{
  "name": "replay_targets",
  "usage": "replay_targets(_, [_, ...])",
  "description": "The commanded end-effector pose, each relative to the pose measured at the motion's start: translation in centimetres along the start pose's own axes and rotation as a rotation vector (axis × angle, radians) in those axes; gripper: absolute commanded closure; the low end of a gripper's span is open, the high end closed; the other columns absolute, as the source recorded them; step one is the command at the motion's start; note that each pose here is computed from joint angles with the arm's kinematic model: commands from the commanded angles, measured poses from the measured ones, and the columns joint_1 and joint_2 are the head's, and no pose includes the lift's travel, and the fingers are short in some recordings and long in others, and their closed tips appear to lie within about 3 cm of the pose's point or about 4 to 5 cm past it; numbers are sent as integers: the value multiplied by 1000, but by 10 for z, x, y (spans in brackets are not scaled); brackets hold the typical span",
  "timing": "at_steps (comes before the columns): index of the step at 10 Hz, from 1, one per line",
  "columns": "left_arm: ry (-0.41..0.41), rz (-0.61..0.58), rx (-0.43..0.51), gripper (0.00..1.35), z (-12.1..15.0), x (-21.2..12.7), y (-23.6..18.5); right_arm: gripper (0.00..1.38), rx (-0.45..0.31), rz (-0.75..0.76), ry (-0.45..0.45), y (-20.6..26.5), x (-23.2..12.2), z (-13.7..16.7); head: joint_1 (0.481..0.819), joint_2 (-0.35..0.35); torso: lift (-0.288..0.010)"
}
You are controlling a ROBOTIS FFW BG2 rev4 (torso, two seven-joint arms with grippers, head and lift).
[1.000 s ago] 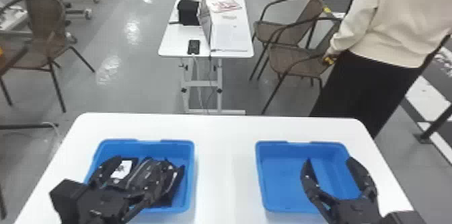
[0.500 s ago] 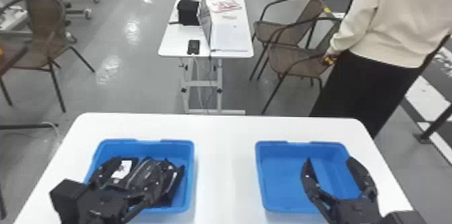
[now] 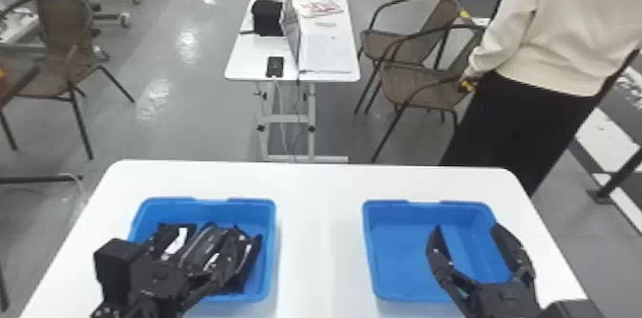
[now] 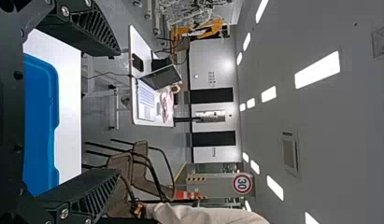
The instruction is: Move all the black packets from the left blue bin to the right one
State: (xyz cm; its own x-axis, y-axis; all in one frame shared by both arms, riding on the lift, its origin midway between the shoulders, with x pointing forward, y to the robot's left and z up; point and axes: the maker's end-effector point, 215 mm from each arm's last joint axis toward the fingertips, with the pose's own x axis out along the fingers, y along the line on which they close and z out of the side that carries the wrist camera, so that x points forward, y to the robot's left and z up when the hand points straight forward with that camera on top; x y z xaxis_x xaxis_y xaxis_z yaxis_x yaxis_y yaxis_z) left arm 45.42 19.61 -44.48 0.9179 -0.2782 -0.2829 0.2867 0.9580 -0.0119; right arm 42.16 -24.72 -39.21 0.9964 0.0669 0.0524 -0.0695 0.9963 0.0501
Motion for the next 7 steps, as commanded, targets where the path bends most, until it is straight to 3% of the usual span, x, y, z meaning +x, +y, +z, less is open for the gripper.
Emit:
replay_targets(1, [77, 8, 25, 117, -5, 11, 5, 127, 5, 2, 0, 1, 1, -1, 695, -66, 0])
replay_targets(3, [241, -35, -34, 117, -31, 22, 4, 127, 18, 11, -4, 8, 6, -1, 695, -64, 0])
replay_targets(4, [280, -33, 24, 117, -31, 26, 10, 127, 27, 17, -5, 12, 8, -2, 695, -65, 0])
replay_targets(7, [435, -2, 30, 114, -57, 30, 16, 127, 41, 23, -6, 17, 12, -3, 695, -38, 0])
